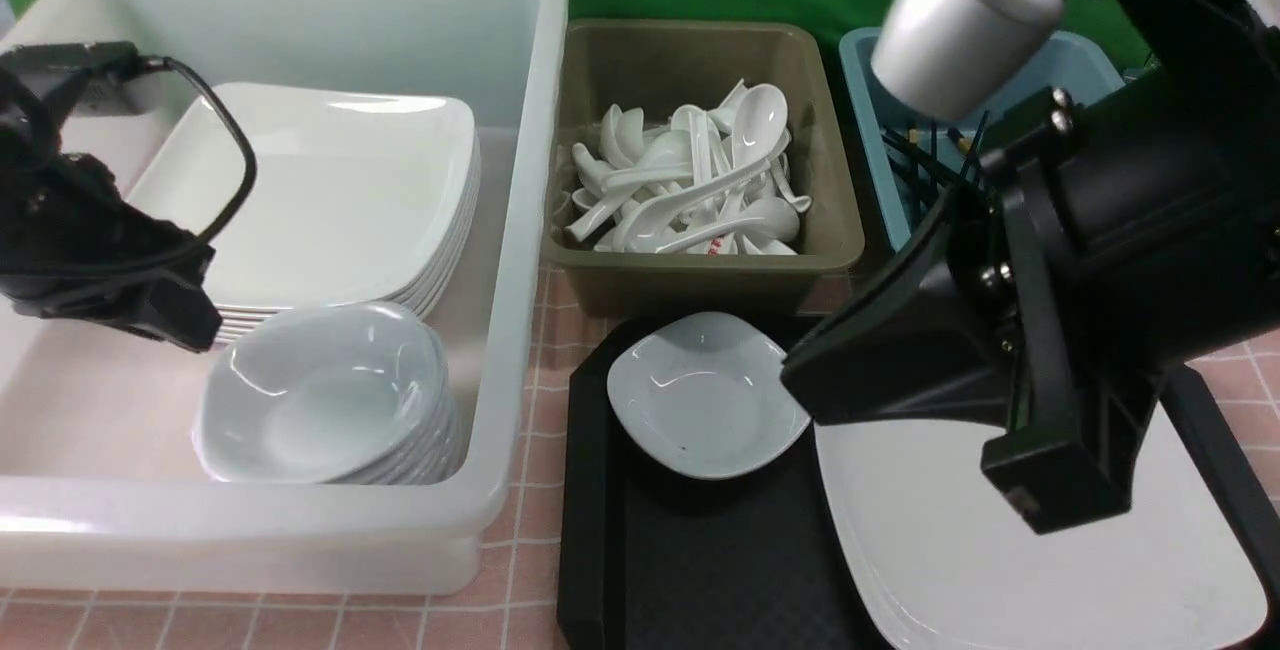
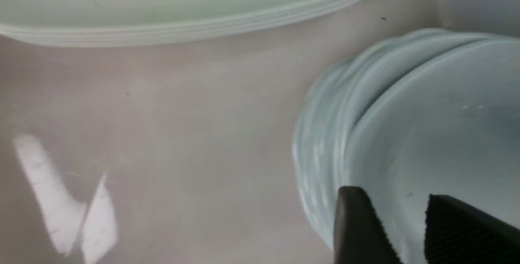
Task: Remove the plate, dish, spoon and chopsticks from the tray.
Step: Use the left arm to put the small plate into the large storage box on the left, then use the left arm to grab a small plate from the dinner plate
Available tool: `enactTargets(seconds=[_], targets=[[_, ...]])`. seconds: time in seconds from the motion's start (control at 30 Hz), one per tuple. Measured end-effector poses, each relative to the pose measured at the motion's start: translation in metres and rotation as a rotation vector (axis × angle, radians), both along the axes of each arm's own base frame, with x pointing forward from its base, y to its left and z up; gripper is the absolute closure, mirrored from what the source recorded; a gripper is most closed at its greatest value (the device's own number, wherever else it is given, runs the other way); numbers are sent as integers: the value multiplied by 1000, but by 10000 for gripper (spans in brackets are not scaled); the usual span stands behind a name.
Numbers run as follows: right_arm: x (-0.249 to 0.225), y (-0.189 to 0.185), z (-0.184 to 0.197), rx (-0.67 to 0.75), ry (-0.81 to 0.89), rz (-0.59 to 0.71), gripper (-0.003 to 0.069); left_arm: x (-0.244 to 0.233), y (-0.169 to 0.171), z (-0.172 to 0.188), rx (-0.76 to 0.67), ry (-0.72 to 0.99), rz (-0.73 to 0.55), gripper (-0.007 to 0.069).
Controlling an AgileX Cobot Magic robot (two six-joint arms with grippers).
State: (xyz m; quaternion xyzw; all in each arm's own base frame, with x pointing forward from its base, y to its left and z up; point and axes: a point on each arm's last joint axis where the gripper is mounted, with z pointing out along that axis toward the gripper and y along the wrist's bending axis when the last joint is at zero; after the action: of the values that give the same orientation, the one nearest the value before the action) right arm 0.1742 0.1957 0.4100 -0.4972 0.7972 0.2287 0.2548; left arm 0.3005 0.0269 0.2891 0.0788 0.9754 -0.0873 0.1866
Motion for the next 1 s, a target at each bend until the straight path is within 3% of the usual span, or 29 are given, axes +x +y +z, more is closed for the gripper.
enactTargets(seconds=[0.13, 0.27, 0.33, 0.37, 0.4, 0.47, 0.6, 0.73, 0.87, 0.97, 1.0], targets=[[6, -14, -5, -142, -31, -110, 629, 3, 2, 33, 31, -65, 57, 236], [8, -38, -2, -274, -79, -231, 629, -3, -32, 66, 20, -150, -35, 337], [13, -57, 4, -293, -121, -325, 629, -10, -80, 76, -7, -201, -187, 505], [13, -65, 6, -293, -130, -359, 629, -13, -98, 78, -16, -214, -245, 548], [15, -71, 6, -297, -131, -381, 629, -14, -107, 77, -19, -217, -275, 571], [15, -94, 7, -299, -128, -476, 629, -22, -162, 68, -31, -220, -434, 618], [8, -124, -6, -309, -74, -589, 629, -31, -243, 28, 12, -189, -617, 624], [-4, -132, -23, -293, -8, -607, 629, -30, -285, -16, 128, -190, -716, 571], [-21, -130, -41, -246, 74, -555, 629, -25, -317, -69, 278, -198, -809, 383], [-25, -128, -46, -231, 95, -535, 629, -20, -321, -88, 323, -196, -808, 279], [-26, -128, -46, -224, 100, -530, 629, -15, -322, -100, 356, -194, -808, 202]])
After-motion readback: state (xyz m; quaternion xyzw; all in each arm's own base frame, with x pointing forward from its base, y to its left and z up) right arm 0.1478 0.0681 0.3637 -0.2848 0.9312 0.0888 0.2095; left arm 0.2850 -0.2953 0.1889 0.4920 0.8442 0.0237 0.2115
